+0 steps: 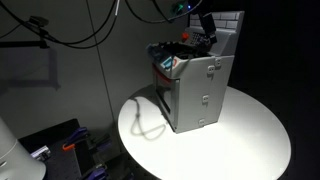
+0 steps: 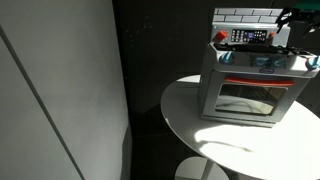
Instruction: Press the top orange button on the microwave oven controlling panel of the stove
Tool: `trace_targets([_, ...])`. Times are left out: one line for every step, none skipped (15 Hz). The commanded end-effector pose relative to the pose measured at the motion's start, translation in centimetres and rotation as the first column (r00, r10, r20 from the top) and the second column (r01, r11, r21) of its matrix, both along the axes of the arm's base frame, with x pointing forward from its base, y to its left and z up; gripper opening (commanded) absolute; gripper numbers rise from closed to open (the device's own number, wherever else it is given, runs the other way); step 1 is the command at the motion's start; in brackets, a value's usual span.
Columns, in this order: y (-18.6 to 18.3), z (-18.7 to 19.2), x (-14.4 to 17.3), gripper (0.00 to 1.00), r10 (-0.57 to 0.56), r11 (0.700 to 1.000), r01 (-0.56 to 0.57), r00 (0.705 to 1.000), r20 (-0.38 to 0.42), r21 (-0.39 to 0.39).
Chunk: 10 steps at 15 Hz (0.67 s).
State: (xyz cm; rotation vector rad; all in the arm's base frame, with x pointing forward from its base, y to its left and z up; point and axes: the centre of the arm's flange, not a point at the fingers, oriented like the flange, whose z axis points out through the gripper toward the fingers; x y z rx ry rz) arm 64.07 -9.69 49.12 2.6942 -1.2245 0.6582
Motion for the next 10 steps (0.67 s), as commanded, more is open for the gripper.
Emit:
trace_targets([0.2,0.5,-1.3,1.0,-0.003,1.0,0.003,0.999,-0.032,0.008])
trace_targets([0.2,0.3,-1.2,1.0,-0.003,1.0,0.003,0.999,-0.037,0.009])
trace_targets([0.3,0.2,-1.1,1.0,-0.002,1.0,0.002,0.999,-0.038,0.008])
trace_targets([0.3,0.1,-0.9,1.0,-0.001,1.0,0.002,0.999,-0.039,0.009])
trace_targets([0.4,0.1,-0.7,1.0,0.0,1.0,0.001,0.999,-0.036,0.009])
trace_targets([0.4,0.1,-0.5,1.0,0.002,1.0,-0.001,1.0,-0.029,0.008])
trace_targets([0.5,0.2,-0.4,1.0,0.003,1.0,-0.003,1.0,-0.026,0.007])
trace_targets([0.6,0.2,-0.2,1.0,0.005,1.0,-0.005,1.0,-0.021,0.006])
trace_targets([0.6,0.2,-0.1,1.0,0.006,1.0,-0.006,1.0,-0.021,0.006])
trace_targets([0.7,0.2,0.0,1.0,0.006,1.0,-0.006,1.0,-0.019,0.004])
